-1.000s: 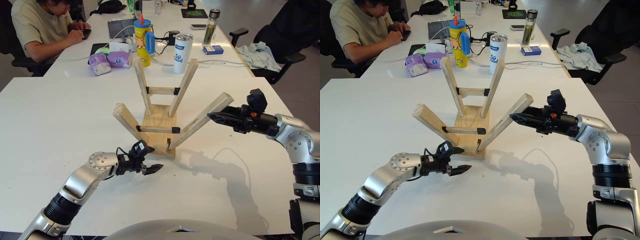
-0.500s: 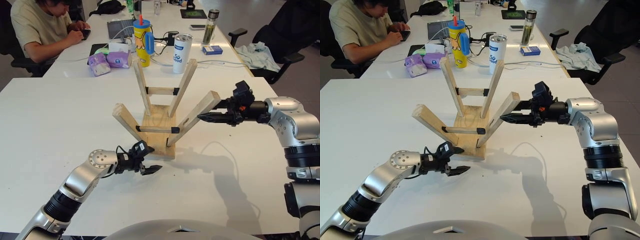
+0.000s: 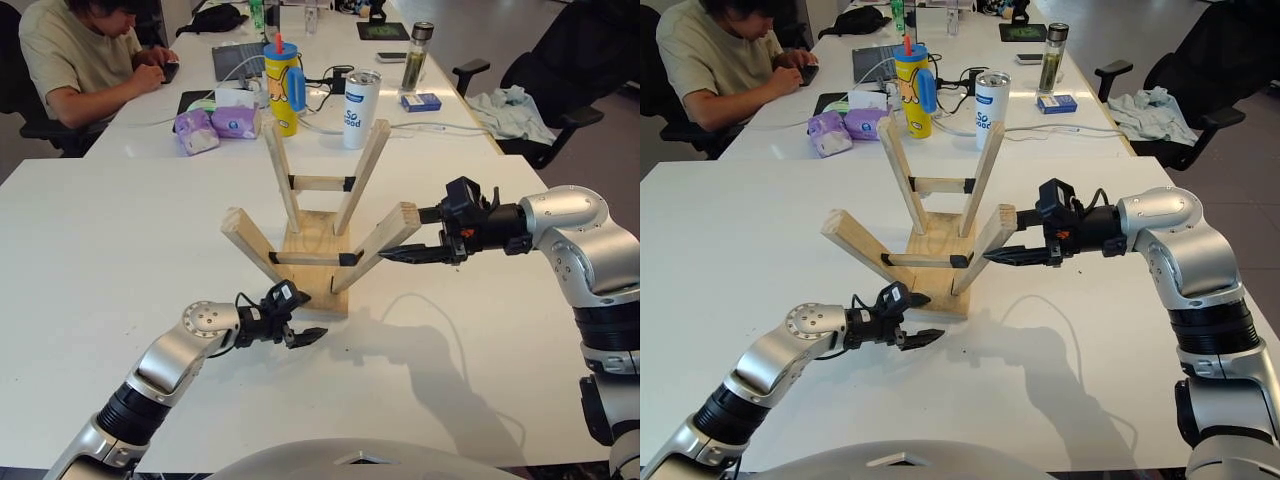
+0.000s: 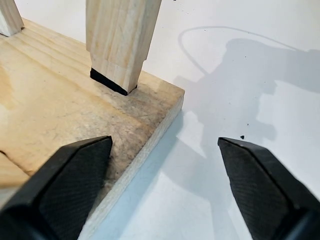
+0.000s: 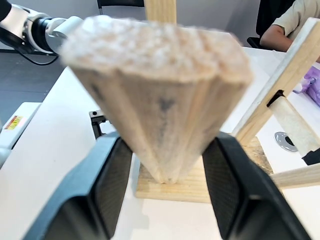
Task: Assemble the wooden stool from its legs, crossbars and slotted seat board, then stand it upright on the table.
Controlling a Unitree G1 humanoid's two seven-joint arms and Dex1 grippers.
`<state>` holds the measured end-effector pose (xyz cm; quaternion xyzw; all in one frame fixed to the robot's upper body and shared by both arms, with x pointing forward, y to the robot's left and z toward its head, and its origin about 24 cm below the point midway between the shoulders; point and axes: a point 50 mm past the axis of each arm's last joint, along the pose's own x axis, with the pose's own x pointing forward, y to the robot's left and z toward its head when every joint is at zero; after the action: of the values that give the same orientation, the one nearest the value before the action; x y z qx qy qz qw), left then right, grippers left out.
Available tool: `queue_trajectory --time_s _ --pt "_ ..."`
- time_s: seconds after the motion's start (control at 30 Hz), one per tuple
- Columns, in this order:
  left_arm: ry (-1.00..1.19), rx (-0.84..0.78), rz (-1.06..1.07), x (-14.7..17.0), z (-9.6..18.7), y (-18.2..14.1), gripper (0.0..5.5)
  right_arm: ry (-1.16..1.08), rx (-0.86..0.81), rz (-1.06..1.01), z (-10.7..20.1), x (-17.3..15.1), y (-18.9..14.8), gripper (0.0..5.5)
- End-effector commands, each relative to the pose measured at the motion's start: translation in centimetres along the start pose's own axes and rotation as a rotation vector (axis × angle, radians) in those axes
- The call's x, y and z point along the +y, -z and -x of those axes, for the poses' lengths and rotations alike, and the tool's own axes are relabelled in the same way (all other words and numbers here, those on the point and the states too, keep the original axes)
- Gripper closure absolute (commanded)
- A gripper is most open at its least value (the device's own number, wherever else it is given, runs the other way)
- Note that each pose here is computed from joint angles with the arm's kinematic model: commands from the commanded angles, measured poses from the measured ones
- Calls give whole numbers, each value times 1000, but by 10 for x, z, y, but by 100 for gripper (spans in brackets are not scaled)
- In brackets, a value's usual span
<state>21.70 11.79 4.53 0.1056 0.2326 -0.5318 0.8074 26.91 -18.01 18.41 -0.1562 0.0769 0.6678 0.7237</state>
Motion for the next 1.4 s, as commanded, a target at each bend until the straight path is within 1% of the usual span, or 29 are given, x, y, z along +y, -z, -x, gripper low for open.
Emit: queue_trajectory --time_s 0.03,0.17,0.3,0.43,0.53,0.67,0.83,0.93,1.03,1.07,1.2,1.27,1.4 --pt "-2 112 92 -5 -5 27 158 -75 82 -119 -24 14 30 343" --pt "-3 108 95 -6 -7 26 158 -83 78 -110 -32 15 28 343" --pt "-4 109 98 -6 -8 27 158 -44 85 -114 -37 8 27 343" --pt "-9 110 101 -6 -9 28 158 7 72 -165 -38 -3 24 343" --pt "-15 109 105 -6 -12 29 158 30 111 -197 -39 -6 31 343" --pt "-42 105 113 -4 -13 29 158 -43 119 -179 -43 3 32 343" --pt "-83 118 119 1 -15 32 158 59 139 -214 -44 -10 42 343" --pt "-117 140 129 4 -16 35 158 53 93 -214 -46 -10 42 343" --pt "-171 159 157 11 -17 38 158 86 42 -166 -47 -13 39 343" --pt "-193 166 165 13 -17 39 158 94 20 -161 -47 -15 36 306" --pt "-284 187 200 25 -18 43 158 114 -28 -122 -45 -19 25 249" --pt "-303 200 207 26 -20 46 158 144 35 -76 -37 -19 28 209" --pt "-326 207 214 28 -22 48 158 204 207 -114 -5 -11 52 206"
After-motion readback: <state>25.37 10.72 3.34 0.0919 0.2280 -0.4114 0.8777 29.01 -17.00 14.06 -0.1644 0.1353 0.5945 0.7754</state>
